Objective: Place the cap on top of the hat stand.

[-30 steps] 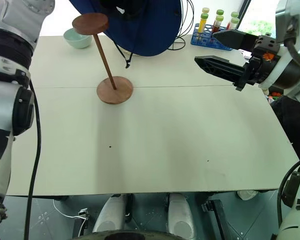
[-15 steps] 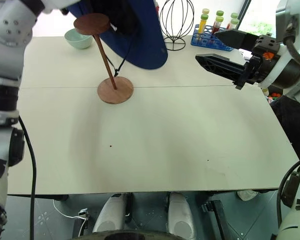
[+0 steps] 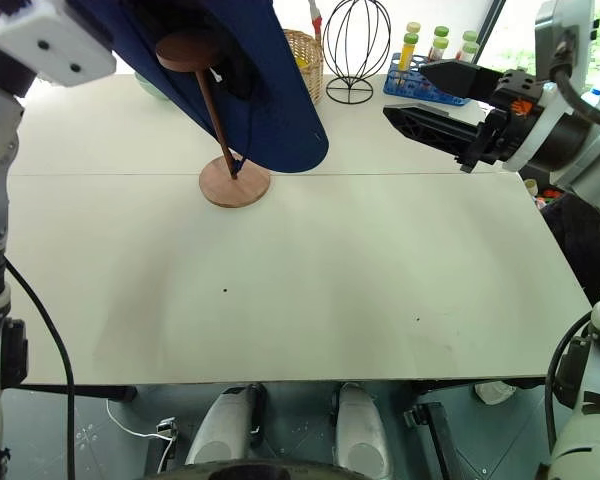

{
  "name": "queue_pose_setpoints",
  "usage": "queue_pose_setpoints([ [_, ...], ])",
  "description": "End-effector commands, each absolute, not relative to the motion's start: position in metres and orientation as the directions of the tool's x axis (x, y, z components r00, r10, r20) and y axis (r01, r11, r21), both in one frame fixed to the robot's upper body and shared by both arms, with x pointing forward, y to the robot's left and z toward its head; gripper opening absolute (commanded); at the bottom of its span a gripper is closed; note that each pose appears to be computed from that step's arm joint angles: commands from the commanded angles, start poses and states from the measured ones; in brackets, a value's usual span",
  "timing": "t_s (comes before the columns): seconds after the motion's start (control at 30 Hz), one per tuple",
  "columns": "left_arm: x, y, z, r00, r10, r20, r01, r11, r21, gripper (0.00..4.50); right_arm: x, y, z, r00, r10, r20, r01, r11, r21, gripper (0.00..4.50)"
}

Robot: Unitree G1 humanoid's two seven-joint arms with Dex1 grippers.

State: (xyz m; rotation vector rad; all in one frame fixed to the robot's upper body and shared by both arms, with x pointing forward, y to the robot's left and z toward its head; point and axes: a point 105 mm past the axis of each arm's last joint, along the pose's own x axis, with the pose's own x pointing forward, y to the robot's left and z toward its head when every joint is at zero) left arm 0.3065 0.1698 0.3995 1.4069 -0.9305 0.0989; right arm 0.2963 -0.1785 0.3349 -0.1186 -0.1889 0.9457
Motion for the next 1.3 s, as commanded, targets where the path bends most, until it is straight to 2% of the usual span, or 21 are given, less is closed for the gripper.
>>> queue_pose_setpoints([
  [0.03, 0.285, 0.171, 0.401, 0.587, -0.47, 0.659, -0.659, 0.195, 0.726, 0.06, 0.292, -0.179, 0.35, 0.566, 0.811, 0.149, -0.777, 0.585, -0.231, 4.5],
  [0.27, 0.265, 0.181, 0.357, 0.589, -0.497, 0.637, -0.681, 0.119, 0.722, 0.06, 0.294, -0.179, 0.347, 0.578, 0.804, 0.14, -0.773, 0.594, -0.223, 4.5],
  [0.6, 0.278, 0.212, 0.292, 0.737, -0.344, 0.582, -0.575, 0.132, 0.807, 0.06, 0.302, -0.176, 0.343, 0.584, 0.801, 0.128, -0.775, 0.598, -0.204, 4.5],
  [0.87, 0.277, 0.211, 0.261, 0.791, -0.324, 0.519, -0.494, 0.163, 0.854, 0.06, 0.305, -0.175, 0.333, 0.594, 0.799, 0.093, -0.775, 0.599, -0.203, 4.5],
  [0.9, 0.277, 0.211, 0.26, 0.793, -0.323, 0.516, -0.488, 0.17, 0.856, 0.6, 0.305, -0.175, 0.332, 0.596, 0.798, 0.091, -0.774, 0.601, -0.199, 4.5],
  [0.93, 0.277, 0.211, 0.26, 0.794, -0.322, 0.516, -0.485, 0.178, 0.857, 0.91, 0.306, -0.175, 0.331, 0.597, 0.797, 0.09, -0.774, 0.602, -0.195, 4.5],
  [1.17, 0.27, 0.205, 0.256, 0.811, -0.32, 0.489, -0.422, 0.258, 0.869, 4.49, 0.311, -0.173, 0.326, 0.596, 0.799, 0.084, -0.78, 0.6, -0.178, 4.5],
  [1.3, 0.263, 0.206, 0.253, 0.837, -0.316, 0.446, -0.334, 0.35, 0.875, 4.49, 0.312, -0.173, 0.321, 0.588, 0.805, 0.07, -0.788, 0.591, -0.174, 4.5],
])
